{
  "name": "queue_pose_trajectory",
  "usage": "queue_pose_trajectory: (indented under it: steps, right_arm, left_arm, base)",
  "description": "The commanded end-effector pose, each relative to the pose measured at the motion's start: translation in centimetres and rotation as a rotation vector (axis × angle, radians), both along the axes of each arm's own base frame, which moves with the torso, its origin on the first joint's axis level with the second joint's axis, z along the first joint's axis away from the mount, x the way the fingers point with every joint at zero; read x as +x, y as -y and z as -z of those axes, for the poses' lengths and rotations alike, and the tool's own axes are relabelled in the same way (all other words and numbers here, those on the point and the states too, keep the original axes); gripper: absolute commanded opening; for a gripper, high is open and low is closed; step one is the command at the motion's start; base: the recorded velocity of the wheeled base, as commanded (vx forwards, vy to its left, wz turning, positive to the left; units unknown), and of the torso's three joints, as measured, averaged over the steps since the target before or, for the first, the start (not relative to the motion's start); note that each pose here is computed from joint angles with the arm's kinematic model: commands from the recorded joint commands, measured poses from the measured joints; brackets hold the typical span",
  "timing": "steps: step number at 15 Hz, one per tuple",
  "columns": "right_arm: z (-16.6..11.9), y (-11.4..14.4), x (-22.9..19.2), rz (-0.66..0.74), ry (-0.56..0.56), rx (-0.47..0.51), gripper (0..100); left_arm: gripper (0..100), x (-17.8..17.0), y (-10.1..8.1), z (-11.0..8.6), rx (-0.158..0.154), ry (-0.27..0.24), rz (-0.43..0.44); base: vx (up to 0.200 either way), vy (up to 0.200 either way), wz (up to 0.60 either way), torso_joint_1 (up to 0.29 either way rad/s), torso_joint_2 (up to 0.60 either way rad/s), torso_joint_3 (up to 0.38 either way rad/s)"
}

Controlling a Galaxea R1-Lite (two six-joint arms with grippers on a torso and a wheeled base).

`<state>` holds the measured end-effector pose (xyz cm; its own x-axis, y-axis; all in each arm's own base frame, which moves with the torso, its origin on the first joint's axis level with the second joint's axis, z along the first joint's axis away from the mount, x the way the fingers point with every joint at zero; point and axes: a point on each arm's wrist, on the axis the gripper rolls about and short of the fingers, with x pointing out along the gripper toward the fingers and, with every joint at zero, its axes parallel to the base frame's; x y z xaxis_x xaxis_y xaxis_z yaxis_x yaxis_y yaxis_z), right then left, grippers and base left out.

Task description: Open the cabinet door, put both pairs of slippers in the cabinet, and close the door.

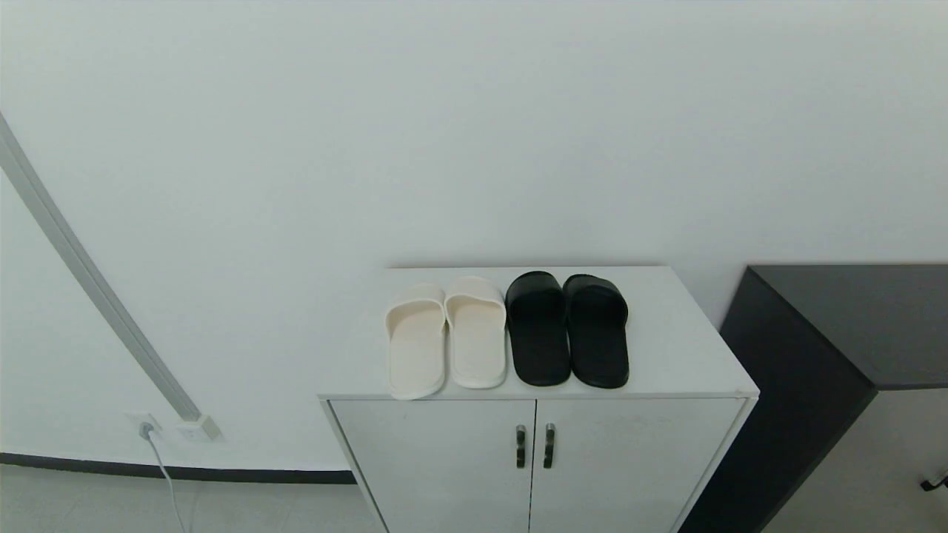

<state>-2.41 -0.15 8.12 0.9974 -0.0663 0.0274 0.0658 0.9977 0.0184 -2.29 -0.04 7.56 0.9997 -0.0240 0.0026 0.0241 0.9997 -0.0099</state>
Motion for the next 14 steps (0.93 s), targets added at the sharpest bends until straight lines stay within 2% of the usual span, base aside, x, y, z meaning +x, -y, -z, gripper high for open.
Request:
queue_pose_trajectory:
  steps: [1, 2, 3, 4, 5, 7, 11, 13, 14]
  right_arm:
    - [-7.2, 0.0, -1.1, -0.023, 0.099, 0.061, 100]
    - [-7.7, -0.1, -0.6, -0.071, -0.012, 0.06, 100]
    - [-7.1, -0.2, -0.2, -0.103, -0.068, 0.036, 100]
    - [-5.5, -0.3, 0.7, -0.144, -0.171, 0.012, 100]
    - [-4.9, -0.4, 1.6, -0.176, -0.251, 0.018, 100]
    - [-5.7, -0.6, 3.5, -0.256, -0.356, 0.037, 100]
    - [-11.0, -1.9, 10.3, -0.378, -0.413, 0.061, 100]
    - [-12.6, -4.4, 12.4, -0.397, -0.42, 0.031, 100]
    - [-13.6, -6.6, 13.3, -0.408, -0.404, 0.05, 100]
  left_arm:
    - [0, 0.0, 0.0, 0.0, 0.001, -0.001, 0.0]
    - [0, 0.0, 0.0, 0.0, 0.002, -0.001, -0.001]
    - [0, 0.0, 0.0, 0.0, 0.001, -0.001, -0.001]
    - [0, 0.0, 0.0, 0.0, 0.001, -0.001, -0.001]
    - [0, 0.0, 0.0, 0.0, 0.002, -0.001, 0.0]
    - [0, 0.0, 0.0, 0.0, 0.002, -0.001, 0.0]
    - [0, 0.0, 0.0, 0.0, 0.01, -0.001, 0.0]
    - [0, 0.0, 0.0, 0.0, 0.01, -0.001, 0.0]
    - [0, 0.0, 0.0, 0.0, 0.016, -0.002, 0.0]
  base:
    - [0.0, 0.0, 0.0, 0.0, 0.0, 0.0]
    - [0.0, 0.0, 0.0, 0.0, 0.0, 0.0]
    - [0.0, 0.0, 0.0, 0.0, 0.0, 0.0]
    - [0.0, 0.0, 0.0, 0.0, 0.0, 0.0]
    - [0.0, 0.0, 0.0, 0.0, 0.0, 0.0]
    - [0.0, 0.0, 0.0, 0.0, 0.0, 0.0]
    - [0.0, 0.0, 0.0, 0.0, 0.0, 0.0]
    - [0.0, 0.0, 0.0, 0.0, 0.0, 0.0]
    - [0.0, 0.0, 0.0, 0.0, 0.0, 0.0]
